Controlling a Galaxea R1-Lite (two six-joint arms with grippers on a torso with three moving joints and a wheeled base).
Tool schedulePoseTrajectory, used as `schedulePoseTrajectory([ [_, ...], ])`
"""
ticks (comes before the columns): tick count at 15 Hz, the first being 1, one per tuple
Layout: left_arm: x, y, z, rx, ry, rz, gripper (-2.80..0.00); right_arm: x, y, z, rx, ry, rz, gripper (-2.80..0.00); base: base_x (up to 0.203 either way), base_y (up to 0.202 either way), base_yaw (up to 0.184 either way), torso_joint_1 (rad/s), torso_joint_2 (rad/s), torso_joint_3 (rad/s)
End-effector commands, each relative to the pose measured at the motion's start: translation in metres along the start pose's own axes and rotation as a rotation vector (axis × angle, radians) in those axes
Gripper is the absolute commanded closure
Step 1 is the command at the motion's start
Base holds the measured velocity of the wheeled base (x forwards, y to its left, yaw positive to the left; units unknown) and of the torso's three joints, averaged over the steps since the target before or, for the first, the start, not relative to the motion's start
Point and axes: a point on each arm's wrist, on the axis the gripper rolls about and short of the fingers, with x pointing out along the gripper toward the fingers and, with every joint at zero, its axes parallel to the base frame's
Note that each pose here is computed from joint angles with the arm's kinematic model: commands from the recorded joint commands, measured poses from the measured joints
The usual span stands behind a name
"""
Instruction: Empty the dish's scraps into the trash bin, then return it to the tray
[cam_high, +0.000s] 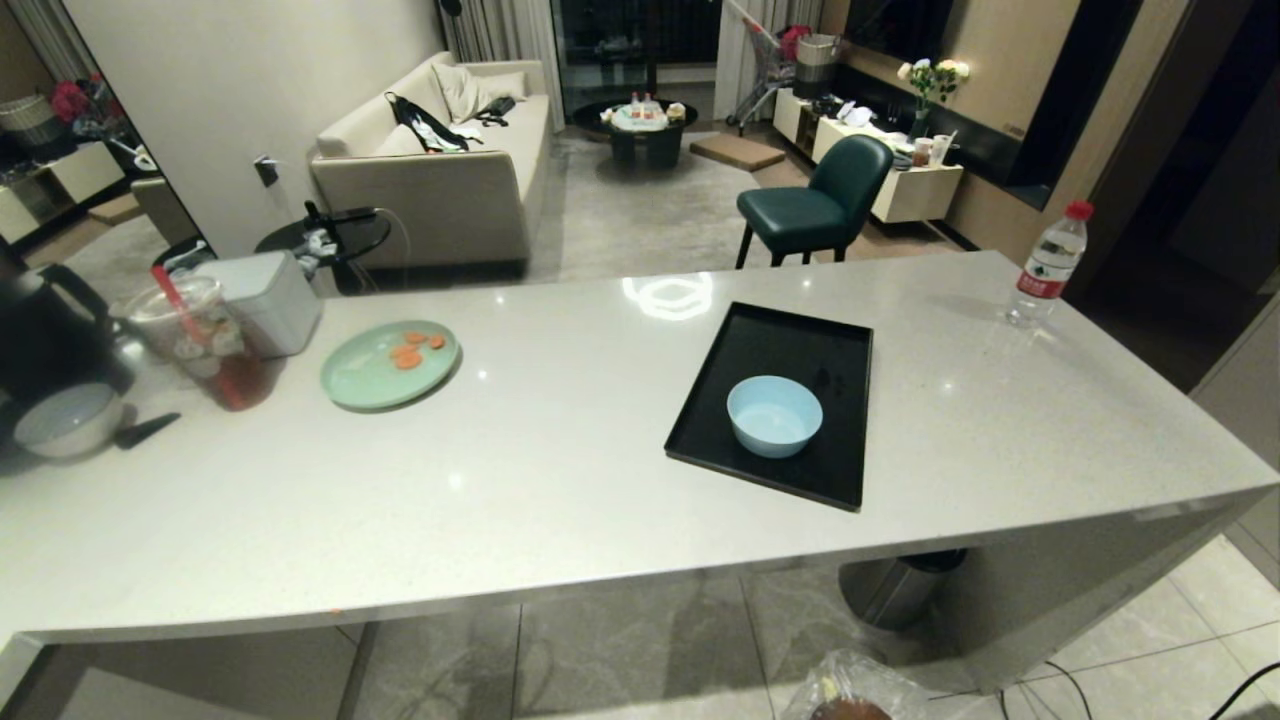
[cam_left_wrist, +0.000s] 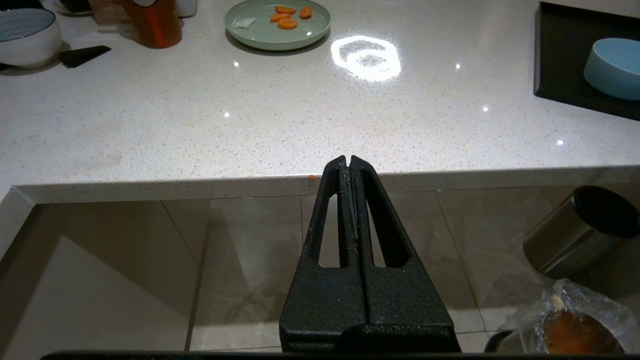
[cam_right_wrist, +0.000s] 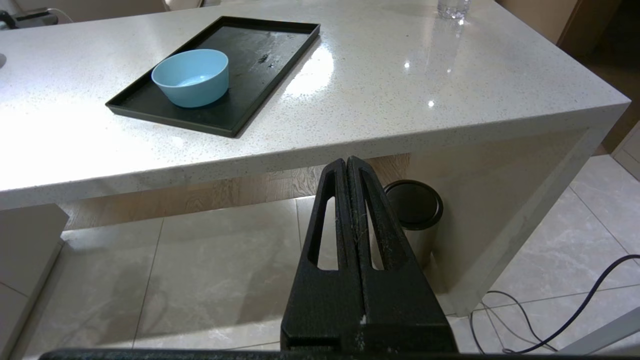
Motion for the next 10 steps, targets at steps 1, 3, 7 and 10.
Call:
schedulePoseTrajectory([
  [1,0.0000,0.0000,0.0001,-0.001,-0.001,0.001,0.00,0.0001,0.0000,0.0001,0.001,0.001,0.000,0.00,0.000,0.000,0.000,0.000,0.00,0.000],
  [3,0.0000,0.0000,0.0001,-0.001,-0.001,0.000,0.00,0.0001,0.0000,0.0001,0.001,0.001,0.000,0.00,0.000,0.000,0.000,0.000,0.00,0.000],
  [7,0.0001,0.0000,0.0001,-0.001,0.000,0.000,0.00,0.0001,0.0000,0.0001,0.001,0.001,0.000,0.00,0.000,0.000,0.000,0.000,0.00,0.000],
  [10,0.0001,0.0000,0.0001,-0.001,0.000,0.000,0.00,0.0001,0.0000,0.0001,0.000,0.001,0.000,0.00,0.000,0.000,0.000,0.000,0.00,0.000],
])
